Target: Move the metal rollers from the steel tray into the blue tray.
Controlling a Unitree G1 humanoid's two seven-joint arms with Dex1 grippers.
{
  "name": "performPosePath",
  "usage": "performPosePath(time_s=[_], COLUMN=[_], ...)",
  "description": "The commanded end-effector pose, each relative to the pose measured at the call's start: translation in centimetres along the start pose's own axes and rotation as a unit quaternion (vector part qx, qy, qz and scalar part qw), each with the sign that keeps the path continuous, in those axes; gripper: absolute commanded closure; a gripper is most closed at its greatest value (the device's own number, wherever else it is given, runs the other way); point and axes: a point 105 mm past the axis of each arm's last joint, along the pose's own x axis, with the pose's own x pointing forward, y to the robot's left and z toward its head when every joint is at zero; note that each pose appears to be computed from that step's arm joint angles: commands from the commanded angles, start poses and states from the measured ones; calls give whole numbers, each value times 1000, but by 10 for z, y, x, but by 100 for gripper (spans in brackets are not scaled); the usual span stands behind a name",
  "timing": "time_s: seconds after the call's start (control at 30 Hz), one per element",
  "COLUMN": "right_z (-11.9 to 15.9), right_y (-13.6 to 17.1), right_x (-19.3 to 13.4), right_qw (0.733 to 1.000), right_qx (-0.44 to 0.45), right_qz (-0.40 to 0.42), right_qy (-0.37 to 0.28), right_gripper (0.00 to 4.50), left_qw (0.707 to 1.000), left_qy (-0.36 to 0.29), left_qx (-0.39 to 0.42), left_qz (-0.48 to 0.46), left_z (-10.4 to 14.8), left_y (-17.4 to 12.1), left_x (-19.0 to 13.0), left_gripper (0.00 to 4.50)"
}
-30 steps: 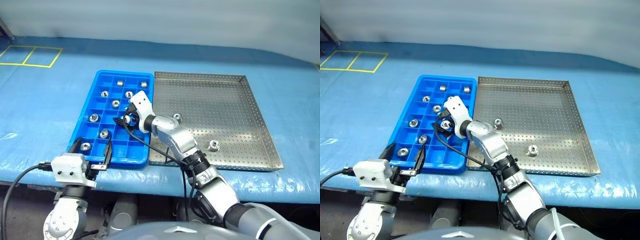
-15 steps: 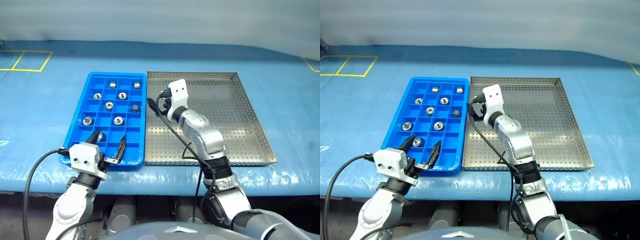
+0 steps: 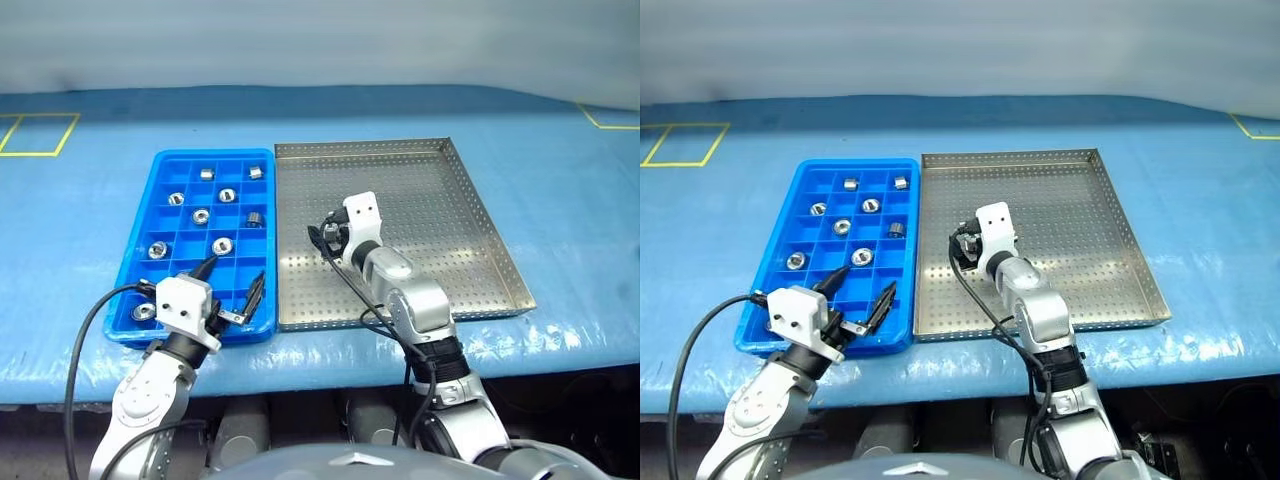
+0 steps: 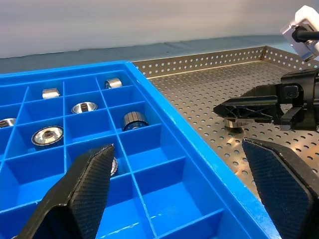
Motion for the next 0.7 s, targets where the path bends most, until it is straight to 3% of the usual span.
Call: performPosePath(time_s=[0.03, 0.1, 0.4, 0.7], right_z=[-4, -6, 7, 60], right_y=[-1, -1, 7, 29], right_x=[2, 4, 6, -1], right_qw=[1000, 1000, 1000, 994], right_qx=[-2, -4, -12, -47], right_qz=[-9, -13, -3, 51], right_qy=[2, 4, -18, -89], right_gripper=[2, 2, 280, 279], left_qw=[1000, 1000, 1000, 998], left_qy=[-12, -12, -15, -22], left_qx=[-2, -3, -7, 17], left_qz=[-10, -10, 5, 61], left_z=[6, 6, 5, 7], left_y=[-4, -4, -3, 9], left_x=[1, 1, -1, -13], left_gripper=[0, 0, 0, 0])
